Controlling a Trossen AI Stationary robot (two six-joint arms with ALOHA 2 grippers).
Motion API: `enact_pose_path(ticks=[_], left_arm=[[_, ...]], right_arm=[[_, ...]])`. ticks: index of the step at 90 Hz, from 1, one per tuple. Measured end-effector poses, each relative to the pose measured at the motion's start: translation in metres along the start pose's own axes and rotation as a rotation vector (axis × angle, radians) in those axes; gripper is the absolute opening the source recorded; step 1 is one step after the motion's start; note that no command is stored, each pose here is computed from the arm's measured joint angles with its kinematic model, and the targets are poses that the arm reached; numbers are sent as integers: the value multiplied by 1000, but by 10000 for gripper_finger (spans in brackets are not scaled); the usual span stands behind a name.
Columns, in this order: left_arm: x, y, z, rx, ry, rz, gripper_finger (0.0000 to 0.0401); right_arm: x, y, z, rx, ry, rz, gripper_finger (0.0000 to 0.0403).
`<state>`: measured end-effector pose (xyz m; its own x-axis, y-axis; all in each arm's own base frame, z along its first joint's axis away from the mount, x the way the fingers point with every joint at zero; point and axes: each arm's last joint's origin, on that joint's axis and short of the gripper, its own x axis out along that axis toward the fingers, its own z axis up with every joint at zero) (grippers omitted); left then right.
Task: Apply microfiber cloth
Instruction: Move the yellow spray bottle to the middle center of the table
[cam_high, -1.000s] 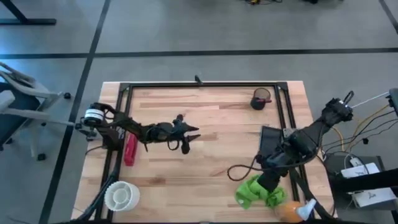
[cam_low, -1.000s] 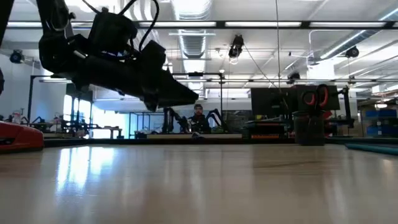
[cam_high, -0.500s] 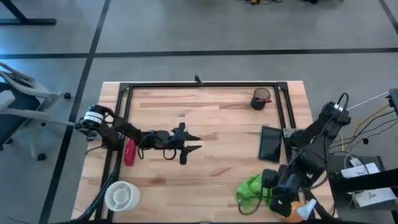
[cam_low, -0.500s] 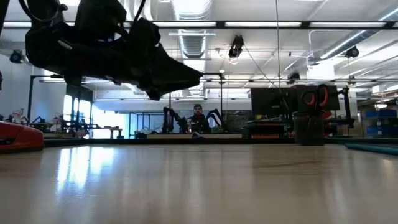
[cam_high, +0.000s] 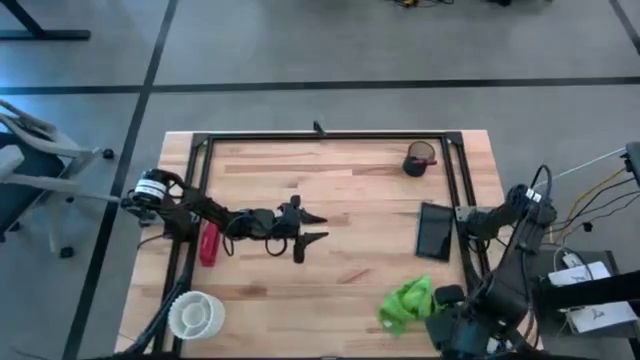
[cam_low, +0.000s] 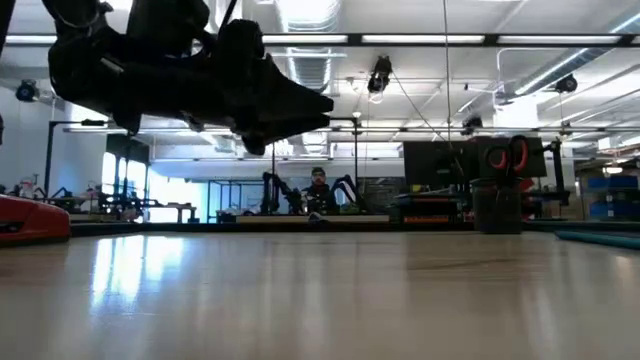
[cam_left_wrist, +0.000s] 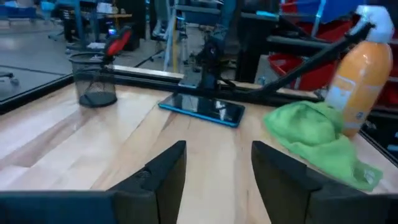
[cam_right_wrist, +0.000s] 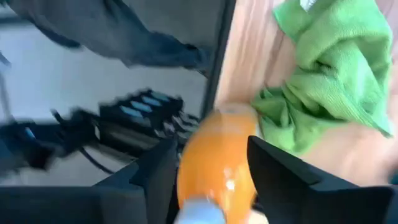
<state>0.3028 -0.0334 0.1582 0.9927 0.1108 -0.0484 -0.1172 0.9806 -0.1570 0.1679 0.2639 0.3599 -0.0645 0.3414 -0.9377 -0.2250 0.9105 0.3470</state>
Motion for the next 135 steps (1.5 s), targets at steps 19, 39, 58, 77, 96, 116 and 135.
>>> enact_pose_path(ticks=[19, 39, 58, 77, 96, 116, 135], left_arm=[[0, 1, 0, -49, -9, 45, 159], [0, 1, 0, -90, -13, 60, 164], [0, 2, 0, -133, -23, 94, 162], [0, 3, 0, -173, -30, 118, 157], [-1, 3, 0, -208, -39, 142, 163], [-1, 2, 0, -224, -43, 154, 161], [-1, 2, 0, -236, -43, 154, 155]], right_arm=[[-22, 17, -17, -89, -15, 20, 105], [-46, 33, -30, -193, -123, 66, 62], [-50, 38, -36, -243, -158, 54, 57], [-45, 36, -39, -224, -110, 36, 76], [-42, 34, -47, -243, -29, 15, 133], [-36, 41, -57, -328, -18, 6, 205], [-21, 39, -58, -349, 9, -50, 218]])
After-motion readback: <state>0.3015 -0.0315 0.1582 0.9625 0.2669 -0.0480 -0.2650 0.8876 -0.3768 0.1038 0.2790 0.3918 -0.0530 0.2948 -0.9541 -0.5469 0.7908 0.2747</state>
